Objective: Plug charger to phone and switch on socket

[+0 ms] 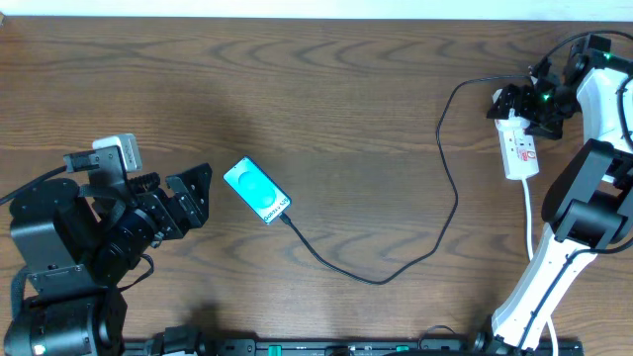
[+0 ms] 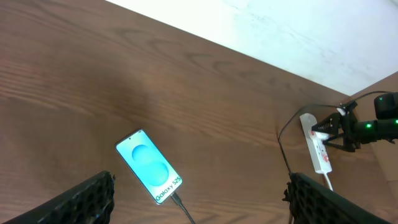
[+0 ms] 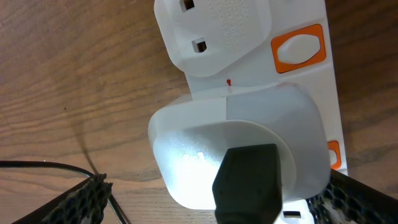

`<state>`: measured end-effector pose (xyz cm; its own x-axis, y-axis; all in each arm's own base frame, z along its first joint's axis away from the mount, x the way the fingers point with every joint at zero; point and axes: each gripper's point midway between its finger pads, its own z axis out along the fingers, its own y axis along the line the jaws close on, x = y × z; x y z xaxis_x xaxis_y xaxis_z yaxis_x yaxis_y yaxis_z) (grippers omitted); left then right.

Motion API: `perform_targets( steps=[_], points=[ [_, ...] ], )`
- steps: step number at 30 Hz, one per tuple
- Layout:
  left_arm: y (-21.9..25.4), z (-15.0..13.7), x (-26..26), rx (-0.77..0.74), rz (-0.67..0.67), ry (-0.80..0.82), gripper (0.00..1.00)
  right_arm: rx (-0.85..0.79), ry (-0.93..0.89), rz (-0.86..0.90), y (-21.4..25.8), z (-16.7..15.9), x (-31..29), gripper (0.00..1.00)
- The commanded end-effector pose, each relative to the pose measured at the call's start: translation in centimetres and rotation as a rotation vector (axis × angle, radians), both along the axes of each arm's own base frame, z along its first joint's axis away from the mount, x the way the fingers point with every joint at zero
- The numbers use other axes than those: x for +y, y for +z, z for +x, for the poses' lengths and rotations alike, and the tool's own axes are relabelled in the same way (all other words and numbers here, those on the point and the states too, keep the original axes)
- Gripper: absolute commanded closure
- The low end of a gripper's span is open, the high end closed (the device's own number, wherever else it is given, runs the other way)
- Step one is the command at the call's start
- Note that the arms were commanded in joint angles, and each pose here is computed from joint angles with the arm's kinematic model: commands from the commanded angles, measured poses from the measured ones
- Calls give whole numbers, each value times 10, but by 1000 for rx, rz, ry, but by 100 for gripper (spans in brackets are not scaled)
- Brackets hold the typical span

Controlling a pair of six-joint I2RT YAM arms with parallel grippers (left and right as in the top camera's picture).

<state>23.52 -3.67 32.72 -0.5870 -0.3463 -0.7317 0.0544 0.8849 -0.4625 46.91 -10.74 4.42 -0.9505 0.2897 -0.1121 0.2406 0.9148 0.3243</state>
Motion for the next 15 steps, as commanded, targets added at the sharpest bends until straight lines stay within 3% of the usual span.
perform_targets(
  steps=[1, 15],
  points=[
    [7, 0, 3, -19, 17, 9, 11, 0, 29, 91, -4, 4, 30, 2],
    [7, 0, 3, -19, 17, 9, 11, -1, 39, 97, -4, 5, 35, 2]
  ],
)
